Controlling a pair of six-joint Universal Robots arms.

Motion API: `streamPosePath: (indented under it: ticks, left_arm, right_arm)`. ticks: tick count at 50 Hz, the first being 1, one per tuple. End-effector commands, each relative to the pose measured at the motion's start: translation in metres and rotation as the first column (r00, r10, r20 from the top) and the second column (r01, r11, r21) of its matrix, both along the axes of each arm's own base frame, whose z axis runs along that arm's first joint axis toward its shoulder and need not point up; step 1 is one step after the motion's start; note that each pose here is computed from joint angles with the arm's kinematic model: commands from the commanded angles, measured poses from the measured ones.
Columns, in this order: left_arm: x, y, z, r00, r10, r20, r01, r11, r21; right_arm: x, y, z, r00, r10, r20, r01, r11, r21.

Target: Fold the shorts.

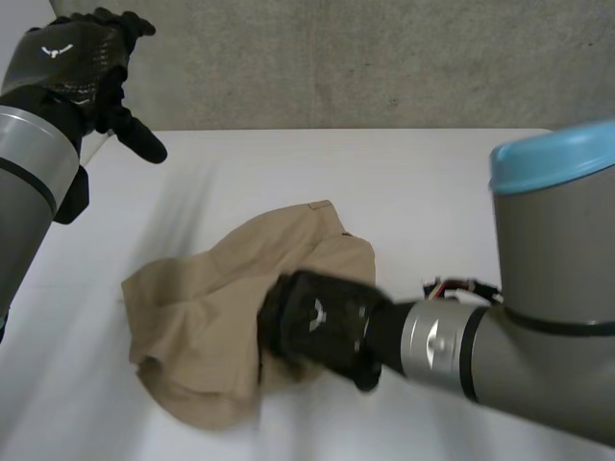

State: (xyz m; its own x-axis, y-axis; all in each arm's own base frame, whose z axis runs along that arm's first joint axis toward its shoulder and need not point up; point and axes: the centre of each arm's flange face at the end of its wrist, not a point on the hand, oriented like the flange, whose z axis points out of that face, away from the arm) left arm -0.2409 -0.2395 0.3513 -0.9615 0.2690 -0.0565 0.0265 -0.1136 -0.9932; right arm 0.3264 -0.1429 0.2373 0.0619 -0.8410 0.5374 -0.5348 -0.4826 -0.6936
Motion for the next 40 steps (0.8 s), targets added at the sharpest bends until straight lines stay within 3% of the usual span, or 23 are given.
streamPosePath:
  ticks: [1, 8, 20, 25, 32, 36, 40]
  left_arm:
    - [-0.005, -0.005, -0.022, 0.999, -0.005, 0.032, 0.003, 0.998, 0.067]
    - [-0.002, 0.008, -0.051, 0.997, -0.023, 0.075, 0.01, 0.987, 0.162]
    - [-0.018, 0.048, -0.062, 0.989, -0.125, 0.083, 0.107, 0.975, 0.196]
    - [-0.016, 0.048, -0.05, 0.995, -0.089, 0.037, 0.082, 0.983, 0.165]
    - [-0.01, 0.045, -0.013, 0.999, -0.035, -0.029, 0.037, 0.997, 0.062]
    - [-0.01, 0.043, -0.003, 0.998, -0.032, -0.047, 0.033, 0.999, 0.035]
    - [-0.014, 0.047, -0.005, 0.998, -0.051, -0.041, 0.053, 0.998, 0.042]
  right_arm:
    - [-0.006, -0.042, 0.031, 0.934, -0.262, 0.244, 0.235, 0.963, 0.136]
    - [-0.02, -0.059, 0.044, 0.871, -0.388, 0.303, 0.32, 0.914, 0.249]
    - [-0.018, -0.051, 0.035, 0.886, -0.374, 0.275, 0.293, 0.91, 0.294]
    - [-0.019, -0.054, 0.043, 0.876, -0.383, 0.293, 0.3, 0.908, 0.292]
    - [-0.029, -0.054, 0.06, 0.858, -0.459, 0.228, 0.343, 0.845, 0.41]
    - [-0.042, -0.064, 0.07, 0.832, -0.516, 0.204, 0.389, 0.805, 0.448]
    - [-0.058, -0.085, 0.077, 0.765, -0.604, 0.223, 0.445, 0.746, 0.496]
